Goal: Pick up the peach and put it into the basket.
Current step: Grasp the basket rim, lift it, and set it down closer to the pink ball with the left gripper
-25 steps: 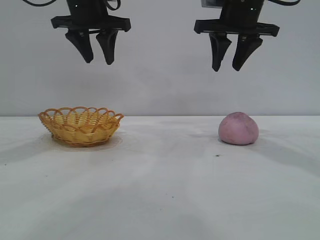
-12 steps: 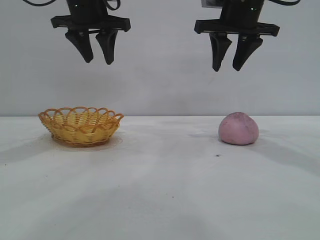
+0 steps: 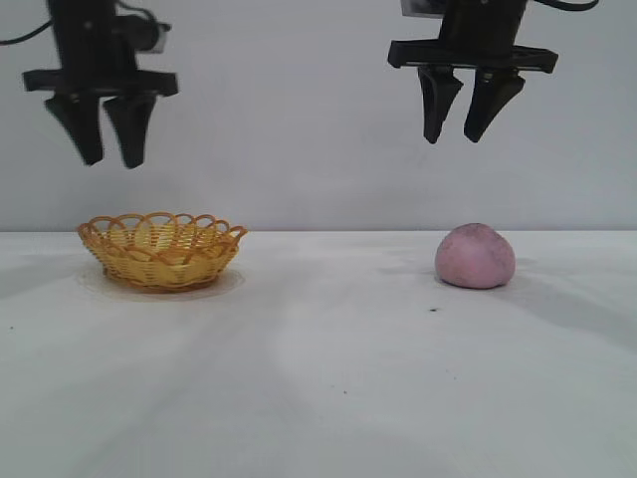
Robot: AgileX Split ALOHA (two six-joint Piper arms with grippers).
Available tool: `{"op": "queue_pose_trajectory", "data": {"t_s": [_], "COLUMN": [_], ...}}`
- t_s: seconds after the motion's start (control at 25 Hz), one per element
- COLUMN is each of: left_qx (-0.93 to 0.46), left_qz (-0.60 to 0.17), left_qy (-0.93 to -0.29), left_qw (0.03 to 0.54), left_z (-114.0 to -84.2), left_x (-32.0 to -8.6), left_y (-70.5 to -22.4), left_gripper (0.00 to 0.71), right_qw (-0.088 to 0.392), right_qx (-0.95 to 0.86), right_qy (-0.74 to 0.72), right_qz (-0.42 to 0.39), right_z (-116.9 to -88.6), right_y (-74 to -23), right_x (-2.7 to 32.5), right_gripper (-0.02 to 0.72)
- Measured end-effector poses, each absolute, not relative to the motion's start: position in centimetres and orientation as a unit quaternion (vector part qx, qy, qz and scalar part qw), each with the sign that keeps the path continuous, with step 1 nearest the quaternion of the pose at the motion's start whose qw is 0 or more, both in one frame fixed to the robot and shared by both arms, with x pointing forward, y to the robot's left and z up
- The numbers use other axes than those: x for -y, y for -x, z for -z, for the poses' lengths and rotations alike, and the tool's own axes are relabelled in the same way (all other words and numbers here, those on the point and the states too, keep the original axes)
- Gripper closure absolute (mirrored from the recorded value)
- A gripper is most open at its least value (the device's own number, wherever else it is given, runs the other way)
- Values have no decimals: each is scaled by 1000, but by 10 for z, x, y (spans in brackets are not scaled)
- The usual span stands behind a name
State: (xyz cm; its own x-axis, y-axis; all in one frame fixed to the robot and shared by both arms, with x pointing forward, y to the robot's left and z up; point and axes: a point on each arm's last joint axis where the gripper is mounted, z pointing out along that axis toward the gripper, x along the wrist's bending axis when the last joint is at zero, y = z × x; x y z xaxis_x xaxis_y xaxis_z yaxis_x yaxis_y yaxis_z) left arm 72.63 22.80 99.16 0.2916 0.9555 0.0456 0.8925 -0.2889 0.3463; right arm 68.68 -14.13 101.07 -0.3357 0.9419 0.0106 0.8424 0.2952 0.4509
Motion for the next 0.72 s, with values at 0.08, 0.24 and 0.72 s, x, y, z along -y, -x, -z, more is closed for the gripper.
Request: {"op": "queue_pose_trajectory", "data": {"t_s": [0.08, 0.24, 0.72], "left_qx": [-578, -572, -596], "left_qz": [-105, -71, -17], "left_qy": [-798, -805, -784], "left_qw": [134, 139, 170], "left_z": [-983, -957, -929], "left_x": [-229, -223, -216], "left_y": [-728, -732, -736], "left_gripper": [323, 323, 639], "right_qw": [129, 128, 129], "right_qx": [-795, -795, -793], "right_qy": [-562, -562, -564], "right_qz": [-191, -190, -189], "right_z": [-1011, -1010, -1010], "right_y": [-687, -686, -687], "right_x": [141, 141, 143], "right_gripper": [348, 348, 348]}}
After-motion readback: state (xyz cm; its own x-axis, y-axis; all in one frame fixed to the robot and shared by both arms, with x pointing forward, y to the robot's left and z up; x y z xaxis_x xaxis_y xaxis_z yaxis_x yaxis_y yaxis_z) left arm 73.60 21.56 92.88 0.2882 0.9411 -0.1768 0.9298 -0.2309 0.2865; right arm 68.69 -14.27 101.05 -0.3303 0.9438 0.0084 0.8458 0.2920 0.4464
